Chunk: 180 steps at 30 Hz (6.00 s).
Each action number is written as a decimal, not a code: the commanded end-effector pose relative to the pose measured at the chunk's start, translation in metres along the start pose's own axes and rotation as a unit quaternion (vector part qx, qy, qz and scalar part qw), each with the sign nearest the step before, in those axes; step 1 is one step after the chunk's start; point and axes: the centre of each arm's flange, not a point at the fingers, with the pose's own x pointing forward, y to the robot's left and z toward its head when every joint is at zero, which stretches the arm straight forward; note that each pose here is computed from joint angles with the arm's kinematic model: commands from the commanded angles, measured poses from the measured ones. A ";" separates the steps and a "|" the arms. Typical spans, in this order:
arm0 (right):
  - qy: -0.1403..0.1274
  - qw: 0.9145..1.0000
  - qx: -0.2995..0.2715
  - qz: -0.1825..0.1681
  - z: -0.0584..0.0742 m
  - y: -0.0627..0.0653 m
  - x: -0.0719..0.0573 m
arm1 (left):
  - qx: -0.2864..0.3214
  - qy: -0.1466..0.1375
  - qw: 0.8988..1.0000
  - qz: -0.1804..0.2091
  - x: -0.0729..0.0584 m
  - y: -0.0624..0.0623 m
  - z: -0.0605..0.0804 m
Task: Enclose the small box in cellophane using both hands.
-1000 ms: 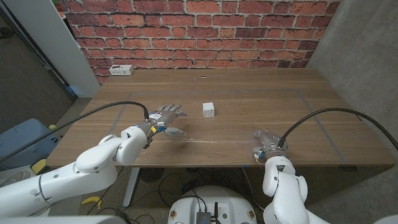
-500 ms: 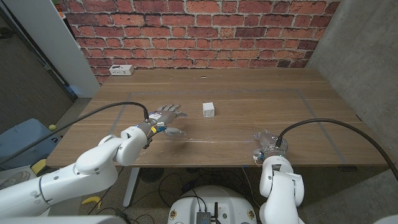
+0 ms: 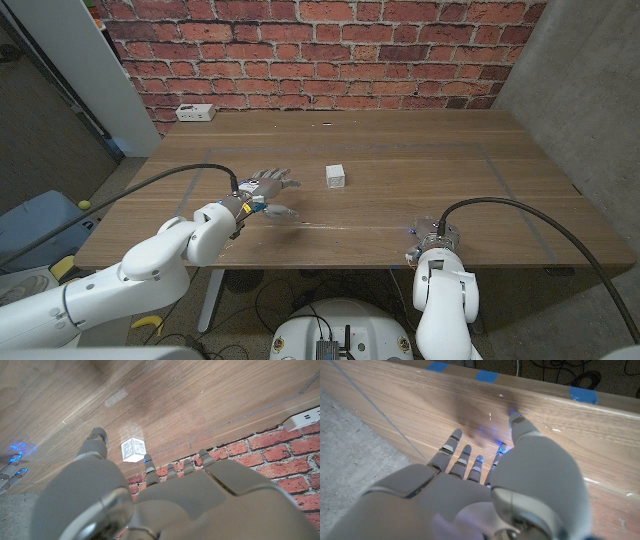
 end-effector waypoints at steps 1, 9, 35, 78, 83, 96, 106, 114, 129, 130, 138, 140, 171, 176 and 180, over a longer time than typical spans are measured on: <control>-0.057 0.997 -0.009 -0.051 0.012 0.021 0.014 | -0.009 0.004 1.000 -0.003 0.001 0.001 -0.002; -0.091 0.989 0.003 -0.118 0.018 0.036 0.024 | -0.011 0.009 1.000 -0.002 0.000 0.002 -0.003; -0.080 0.922 0.063 -0.373 0.024 0.029 0.025 | 0.004 0.007 0.998 -0.060 -0.004 -0.012 0.003; -0.105 0.883 0.076 -0.452 0.024 0.004 0.022 | 0.115 0.097 0.977 -0.149 -0.031 -0.037 0.025; -0.109 0.882 0.077 -0.452 0.025 0.002 0.022 | 0.139 0.112 0.976 -0.125 -0.032 -0.039 0.024; -0.106 0.880 0.079 -0.456 0.022 0.000 0.018 | 0.146 0.113 0.977 -0.111 -0.022 -0.058 0.012; -0.101 0.880 0.075 -0.458 0.020 -0.002 0.016 | 0.139 0.092 0.980 -0.107 -0.013 -0.076 0.012; -0.096 0.882 0.075 -0.456 0.020 -0.004 0.018 | 0.139 0.099 0.984 -0.050 -0.012 -0.078 0.007; -0.092 0.905 0.078 -0.407 0.010 -0.002 0.015 | 0.051 0.110 0.991 0.061 -0.005 -0.079 -0.001; -0.092 0.908 0.080 -0.401 0.009 -0.002 0.015 | 0.036 0.111 0.991 0.064 -0.005 -0.079 -0.002; -0.109 0.919 0.098 -0.365 -0.007 0.000 0.009 | -0.030 0.142 0.985 0.097 0.001 -0.074 -0.007; -0.113 0.924 0.100 -0.353 -0.010 0.001 0.009 | -0.033 0.152 0.981 0.112 0.001 -0.074 -0.007; -0.157 0.963 0.054 -0.215 -0.013 -0.017 0.012 | -0.054 0.211 0.957 0.193 0.004 -0.061 -0.009; -0.169 0.942 0.128 -0.260 -0.019 -0.020 0.006 | -0.049 0.217 0.957 0.188 0.007 -0.061 -0.010; -0.192 0.926 0.166 -0.279 -0.020 -0.024 0.000 | -0.044 0.219 0.957 0.186 0.010 -0.060 -0.009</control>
